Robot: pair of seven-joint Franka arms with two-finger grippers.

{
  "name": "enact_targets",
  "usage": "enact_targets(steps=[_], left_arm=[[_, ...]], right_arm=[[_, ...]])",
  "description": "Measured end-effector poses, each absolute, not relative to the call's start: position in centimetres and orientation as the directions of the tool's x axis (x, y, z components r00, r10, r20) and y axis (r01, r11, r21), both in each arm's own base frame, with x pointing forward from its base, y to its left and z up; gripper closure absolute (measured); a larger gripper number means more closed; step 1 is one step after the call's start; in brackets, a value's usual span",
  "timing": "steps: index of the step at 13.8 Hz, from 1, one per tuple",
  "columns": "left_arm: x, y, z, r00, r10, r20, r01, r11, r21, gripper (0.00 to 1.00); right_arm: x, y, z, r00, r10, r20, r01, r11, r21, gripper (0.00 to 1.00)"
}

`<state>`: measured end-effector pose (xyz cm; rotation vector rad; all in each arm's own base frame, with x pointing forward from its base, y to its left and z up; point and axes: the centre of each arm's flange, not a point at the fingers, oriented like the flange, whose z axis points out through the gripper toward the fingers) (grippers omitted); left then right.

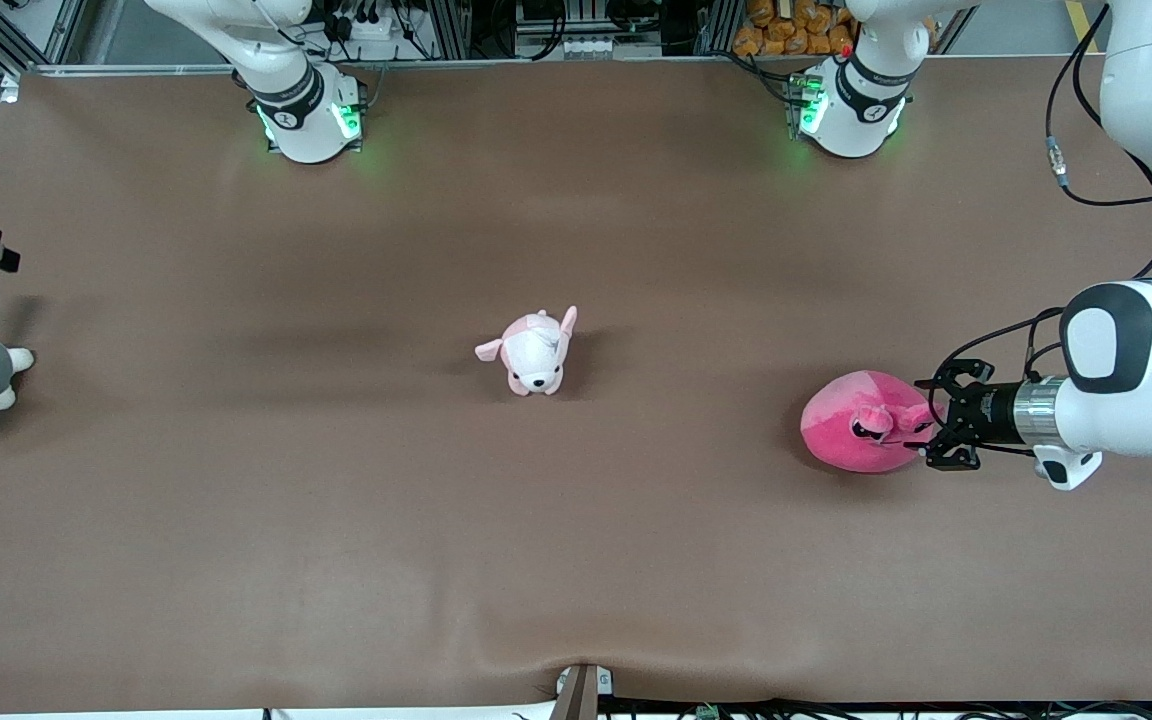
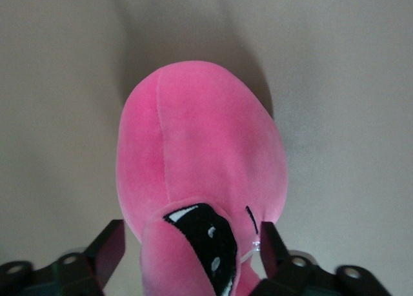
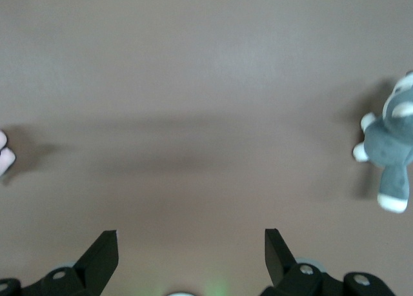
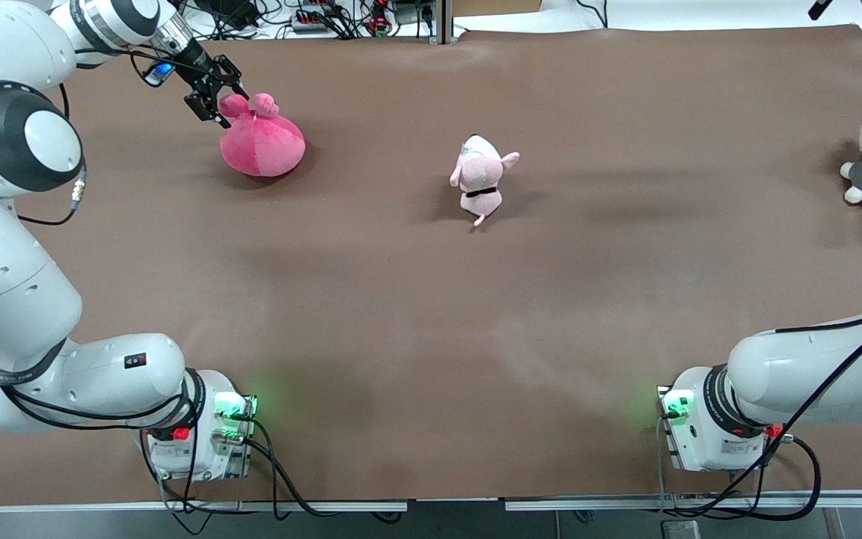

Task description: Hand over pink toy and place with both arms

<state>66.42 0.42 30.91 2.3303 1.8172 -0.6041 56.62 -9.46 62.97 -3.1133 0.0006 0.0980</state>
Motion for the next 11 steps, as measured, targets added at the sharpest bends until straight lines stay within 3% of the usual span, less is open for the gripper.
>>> enact_targets(steps=[6,8,11], left_arm=[[66.9,-1.0,31.9,0.224,0.898,-0.378,0.953,-0.282,-0.106,0.74],[66.9,-3.5,33.7,0.269,0.886,-0.377,0.945,-0.318,-0.074,0.85],[66.3,-10.0,41.1,0.354,0.874,-0.333,0.929,-0.370,0.017,0.87]], right_arm=[[58.5,-4.0,64.3,0.993,0.114,0.018,0.114,-0.993,-0.022,0.00],[59.1,-1.8,64.0,0.999,-0.031,0.012,-0.029,-0.993,-0.113,0.00],[60.0,0.3,63.4,0.910,-0.397,-0.121,-0.415,-0.863,-0.287,0.00]])
